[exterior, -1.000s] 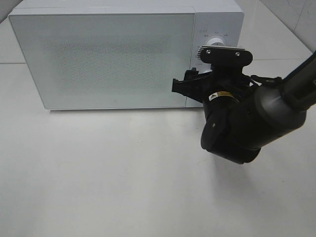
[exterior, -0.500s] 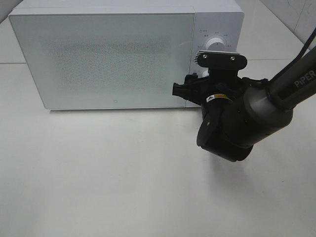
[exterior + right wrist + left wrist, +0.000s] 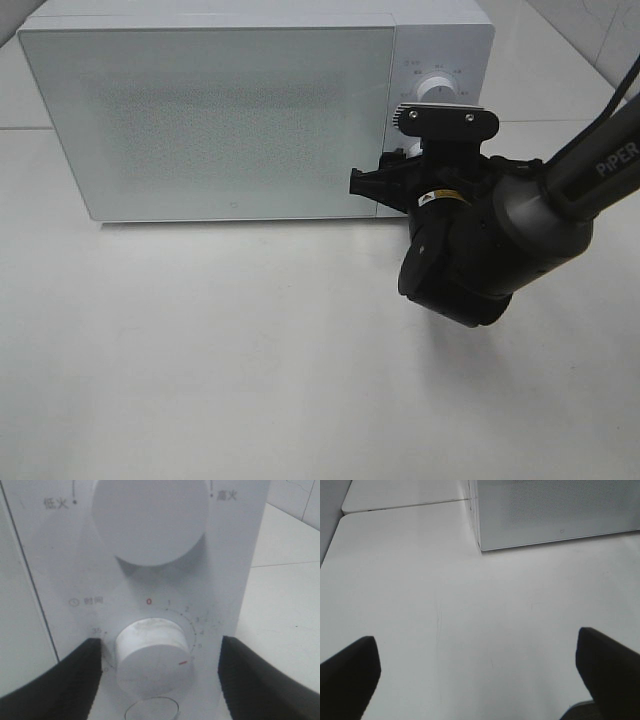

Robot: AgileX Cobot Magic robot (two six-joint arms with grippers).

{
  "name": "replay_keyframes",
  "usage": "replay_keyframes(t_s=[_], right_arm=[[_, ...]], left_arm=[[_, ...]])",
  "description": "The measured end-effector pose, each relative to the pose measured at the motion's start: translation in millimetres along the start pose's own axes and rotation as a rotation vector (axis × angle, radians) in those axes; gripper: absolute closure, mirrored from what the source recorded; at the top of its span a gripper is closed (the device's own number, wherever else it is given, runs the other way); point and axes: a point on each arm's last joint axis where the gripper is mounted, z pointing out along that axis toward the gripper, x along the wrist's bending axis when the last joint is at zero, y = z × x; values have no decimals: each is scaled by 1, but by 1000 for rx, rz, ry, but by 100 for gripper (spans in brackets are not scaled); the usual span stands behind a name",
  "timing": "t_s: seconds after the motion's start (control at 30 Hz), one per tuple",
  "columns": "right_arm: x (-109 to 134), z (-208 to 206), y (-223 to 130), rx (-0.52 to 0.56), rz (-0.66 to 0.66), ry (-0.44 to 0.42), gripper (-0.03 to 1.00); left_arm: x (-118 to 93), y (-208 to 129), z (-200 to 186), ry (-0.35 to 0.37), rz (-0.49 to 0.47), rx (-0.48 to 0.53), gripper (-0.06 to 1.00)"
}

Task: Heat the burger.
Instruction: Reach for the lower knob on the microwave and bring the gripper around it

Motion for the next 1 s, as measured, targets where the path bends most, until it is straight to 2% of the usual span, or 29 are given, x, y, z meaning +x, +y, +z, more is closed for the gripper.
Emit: replay_keyframes(t_s=[0.07, 0.13, 0.17, 0.2, 1.0], right_arm=[[0, 0, 0, -1, 1, -1, 33], [1, 1, 1, -5, 0, 1, 46], [1, 1, 1, -5, 0, 1, 46], [1, 1, 2, -6, -6, 6, 51], [1, 1, 1, -6, -32, 7, 51]], left_arm=[[0, 0, 0, 0, 0, 0, -4], [0, 0, 0, 0, 0, 0, -4], [0, 0, 0, 0, 0, 0, -4], [0, 0, 0, 0, 0, 0, -4], [0, 0, 0, 0, 0, -1, -4]])
